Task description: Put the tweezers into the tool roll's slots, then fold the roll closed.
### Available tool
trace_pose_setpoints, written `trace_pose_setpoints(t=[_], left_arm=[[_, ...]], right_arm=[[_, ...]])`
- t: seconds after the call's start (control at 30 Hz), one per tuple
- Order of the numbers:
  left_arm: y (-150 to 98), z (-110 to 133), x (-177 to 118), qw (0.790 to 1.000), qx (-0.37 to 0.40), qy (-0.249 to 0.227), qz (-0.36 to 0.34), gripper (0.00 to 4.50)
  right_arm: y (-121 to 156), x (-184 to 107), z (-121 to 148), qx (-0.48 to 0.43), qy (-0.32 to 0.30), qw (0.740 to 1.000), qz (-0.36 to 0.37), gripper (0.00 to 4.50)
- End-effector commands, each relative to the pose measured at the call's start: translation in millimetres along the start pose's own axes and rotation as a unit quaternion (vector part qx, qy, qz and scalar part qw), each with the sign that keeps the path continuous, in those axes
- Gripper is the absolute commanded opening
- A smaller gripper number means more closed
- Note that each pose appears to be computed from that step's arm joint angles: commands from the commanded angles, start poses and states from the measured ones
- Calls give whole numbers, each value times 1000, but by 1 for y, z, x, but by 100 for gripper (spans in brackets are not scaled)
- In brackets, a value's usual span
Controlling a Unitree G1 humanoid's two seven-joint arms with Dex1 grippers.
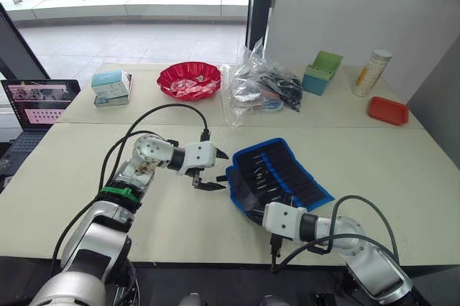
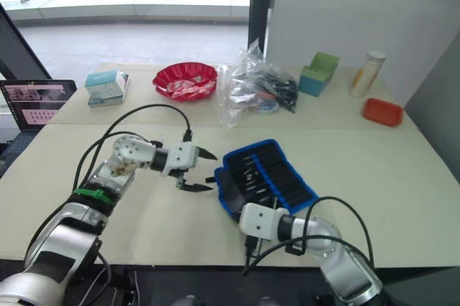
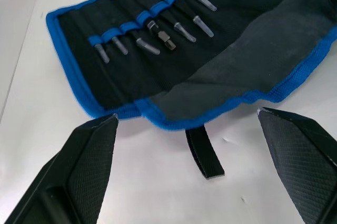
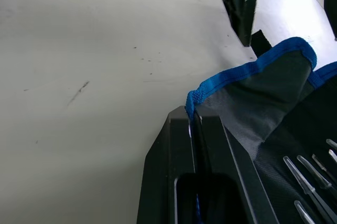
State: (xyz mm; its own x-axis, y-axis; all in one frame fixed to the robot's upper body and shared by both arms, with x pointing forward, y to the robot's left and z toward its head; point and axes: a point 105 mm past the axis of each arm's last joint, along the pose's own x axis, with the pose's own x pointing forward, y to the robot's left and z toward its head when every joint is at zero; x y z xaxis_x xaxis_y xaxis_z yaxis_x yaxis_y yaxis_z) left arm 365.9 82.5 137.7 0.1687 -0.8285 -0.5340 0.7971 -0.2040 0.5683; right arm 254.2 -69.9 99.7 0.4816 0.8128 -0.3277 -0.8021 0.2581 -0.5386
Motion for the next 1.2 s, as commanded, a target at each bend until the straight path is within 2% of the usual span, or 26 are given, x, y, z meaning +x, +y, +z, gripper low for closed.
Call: trace_pose_setpoints(t=[0.03,0.07,0.2,0.27,0.3,0.47,0.63,0.67,0.7,0.8,0.97,1.07,1.2], left_arm=[[4,5,1,995,93,18,-17,450],[7,8,4,995,101,11,-14,450],[12,14,10,981,187,33,-30,450],[17,15,12,978,204,41,-26,450],[19,15,15,975,217,48,-22,393],[14,1,28,957,269,98,-37,235],[16,2,27,961,261,90,-23,72],[16,1,25,962,255,90,-23,28],[15,-3,22,963,250,95,-23,7],[14,-10,16,966,235,106,-22,3],[4,-34,-5,980,152,125,-7,3],[-26,-49,-17,991,69,112,-34,3],[-50,-50,-32,995,-3,93,-46,3]], right_arm=[[-7,-4,11,-12,-13,1000,-22,3],[-7,-3,10,-11,-12,1000,-25,3],[-7,-4,9,-7,-10,999,-30,3],[-7,-4,9,-7,-10,999,-33,3],[-8,-4,9,-5,-10,999,-35,0],[-8,-3,8,-4,-10,999,-38,0],[-9,-3,7,0,-9,999,-43,0],[-9,-4,6,3,-9,999,-45,0],[-10,-4,5,5,-7,999,-50,0],[-13,-6,-1,-4,10,998,-58,0],[-20,-15,-31,-27,64,996,-62,0],[-27,-21,-46,-41,85,994,-57,0],[-33,-24,-51,-49,84,994,-54,0]])
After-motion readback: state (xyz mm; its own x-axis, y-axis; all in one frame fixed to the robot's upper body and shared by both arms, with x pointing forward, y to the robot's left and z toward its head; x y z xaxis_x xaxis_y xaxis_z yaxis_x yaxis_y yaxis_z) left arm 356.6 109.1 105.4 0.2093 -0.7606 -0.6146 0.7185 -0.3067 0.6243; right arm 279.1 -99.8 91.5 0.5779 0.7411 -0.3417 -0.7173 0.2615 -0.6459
